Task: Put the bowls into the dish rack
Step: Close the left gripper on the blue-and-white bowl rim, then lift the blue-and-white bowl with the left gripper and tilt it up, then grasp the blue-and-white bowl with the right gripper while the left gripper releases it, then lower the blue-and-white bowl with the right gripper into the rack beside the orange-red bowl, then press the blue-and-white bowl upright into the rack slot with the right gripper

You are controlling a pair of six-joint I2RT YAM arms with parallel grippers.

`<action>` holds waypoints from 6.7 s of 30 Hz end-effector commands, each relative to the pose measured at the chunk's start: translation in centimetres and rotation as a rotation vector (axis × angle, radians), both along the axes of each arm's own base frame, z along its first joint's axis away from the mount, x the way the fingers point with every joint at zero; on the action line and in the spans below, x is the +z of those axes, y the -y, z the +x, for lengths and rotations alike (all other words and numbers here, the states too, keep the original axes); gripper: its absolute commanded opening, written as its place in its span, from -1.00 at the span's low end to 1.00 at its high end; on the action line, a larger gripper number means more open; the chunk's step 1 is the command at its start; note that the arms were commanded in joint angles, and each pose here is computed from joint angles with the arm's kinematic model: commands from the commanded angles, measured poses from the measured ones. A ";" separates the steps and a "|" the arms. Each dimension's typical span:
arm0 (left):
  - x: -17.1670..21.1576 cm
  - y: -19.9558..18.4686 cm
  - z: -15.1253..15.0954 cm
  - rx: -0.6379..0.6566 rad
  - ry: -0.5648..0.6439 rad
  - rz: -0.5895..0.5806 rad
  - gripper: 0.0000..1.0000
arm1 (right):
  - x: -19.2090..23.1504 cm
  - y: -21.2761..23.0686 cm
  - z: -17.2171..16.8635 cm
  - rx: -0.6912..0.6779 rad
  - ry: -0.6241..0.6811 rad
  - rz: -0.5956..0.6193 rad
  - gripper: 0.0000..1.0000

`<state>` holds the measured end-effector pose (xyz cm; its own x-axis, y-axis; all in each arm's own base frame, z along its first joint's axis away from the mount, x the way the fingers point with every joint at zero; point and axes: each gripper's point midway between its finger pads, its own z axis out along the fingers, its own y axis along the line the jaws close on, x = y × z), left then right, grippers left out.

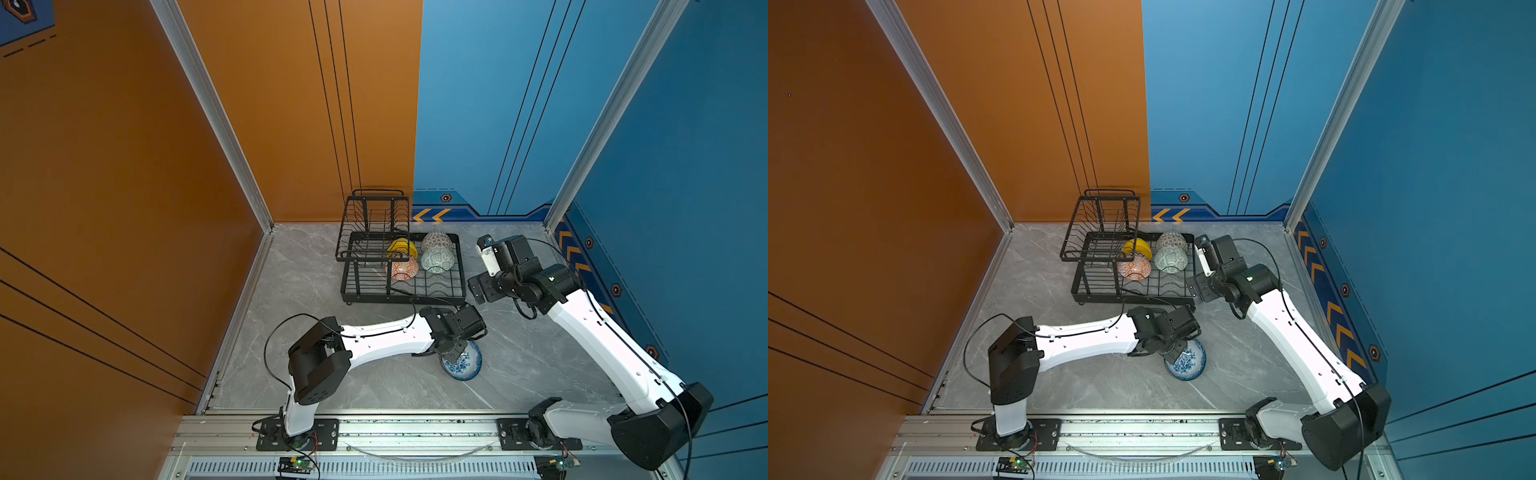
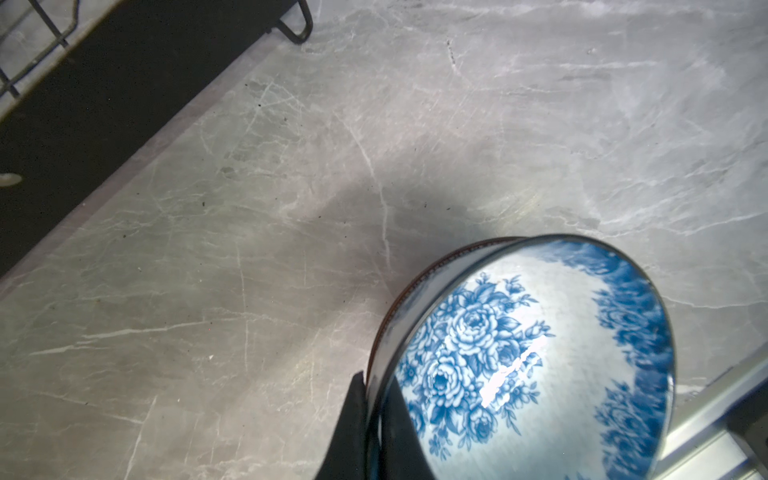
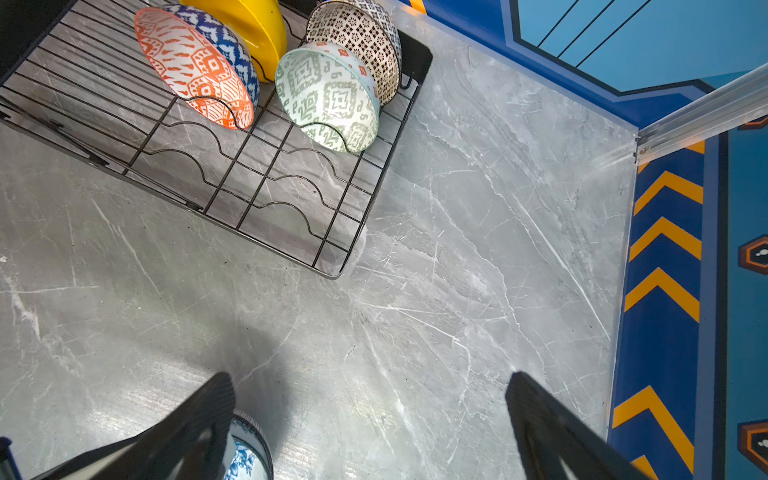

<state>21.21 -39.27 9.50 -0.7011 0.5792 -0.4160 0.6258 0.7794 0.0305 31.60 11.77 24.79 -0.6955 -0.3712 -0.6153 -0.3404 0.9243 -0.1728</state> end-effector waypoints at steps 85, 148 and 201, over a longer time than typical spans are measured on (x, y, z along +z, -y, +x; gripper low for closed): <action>22.2 -9.7 11.2 0.298 0.425 -0.582 -1.00 | 3.9 -10.5 0.8 -0.130 0.049 0.527 -0.86; 21.4 -18.3 9.3 0.275 0.339 -0.339 0.95 | -1.1 -12.2 11.0 0.472 0.823 -0.743 -1.00; 20.9 -19.1 9.0 0.276 0.317 -0.335 0.96 | -8.3 -14.5 15.7 0.402 0.521 -0.763 -1.00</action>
<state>30.90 -20.78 30.62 -0.6129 0.1653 -0.7726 0.3780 0.9201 -0.1030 46.36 25.84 14.90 -0.1251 -0.9614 -0.2451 -0.3625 0.2742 -0.8907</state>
